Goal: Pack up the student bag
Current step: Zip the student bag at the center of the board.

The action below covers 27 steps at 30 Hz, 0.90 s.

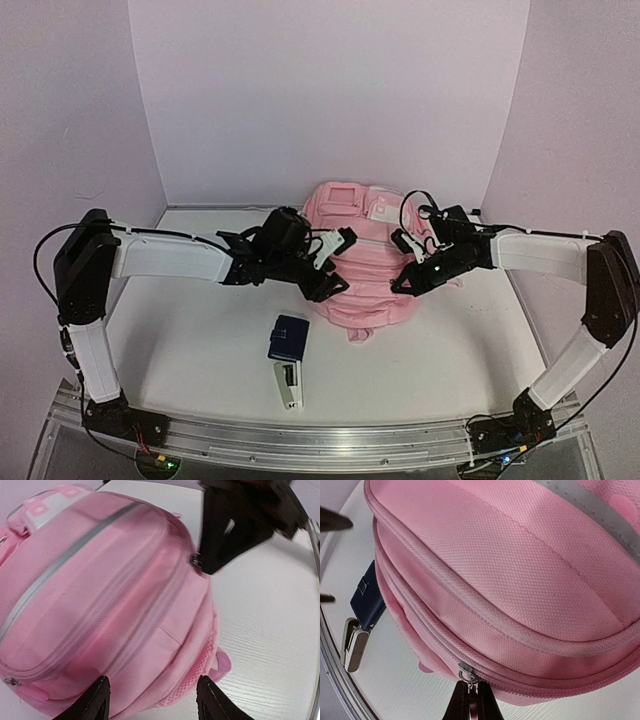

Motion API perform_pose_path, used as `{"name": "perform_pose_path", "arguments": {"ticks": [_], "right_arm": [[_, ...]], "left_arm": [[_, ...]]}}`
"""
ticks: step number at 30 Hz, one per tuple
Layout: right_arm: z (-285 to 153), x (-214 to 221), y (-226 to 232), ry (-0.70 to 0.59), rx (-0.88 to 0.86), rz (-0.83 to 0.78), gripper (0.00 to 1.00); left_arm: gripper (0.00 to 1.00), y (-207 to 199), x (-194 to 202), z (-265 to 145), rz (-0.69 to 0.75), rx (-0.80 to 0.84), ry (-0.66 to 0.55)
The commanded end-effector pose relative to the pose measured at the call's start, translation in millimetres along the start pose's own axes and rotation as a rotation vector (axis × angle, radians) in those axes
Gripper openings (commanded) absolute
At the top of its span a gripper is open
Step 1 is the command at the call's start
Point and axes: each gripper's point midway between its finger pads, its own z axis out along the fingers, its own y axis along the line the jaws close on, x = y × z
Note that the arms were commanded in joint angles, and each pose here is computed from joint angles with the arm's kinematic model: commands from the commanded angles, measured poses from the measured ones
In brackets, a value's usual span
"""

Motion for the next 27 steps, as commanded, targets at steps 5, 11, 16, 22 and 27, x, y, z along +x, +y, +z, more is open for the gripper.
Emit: {"name": "perform_pose_path", "arguments": {"ticks": [5,11,16,22,27], "right_arm": [[-8,-10,6,-0.025,-0.008,-0.003,0.00],[-6,-11,10,-0.017,-0.038,0.011,0.00],[-6,-12,14,-0.014,-0.061,0.015,0.00],[-8,-9,8,-0.006,-0.035,0.009,0.00],[-14,-5,-24,-0.005,0.002,0.087,0.00]], "left_arm": [[0.53,-19,-32,14,0.363,-0.043,-0.111],[0.51,-16,-29,38,0.455,-0.081,-0.057],[0.47,-11,-33,53,0.478,-0.102,-0.050],[0.23,10,-29,66,0.482,-0.209,-0.007],[0.01,16,-23,60,0.477,-0.244,0.004]]}}
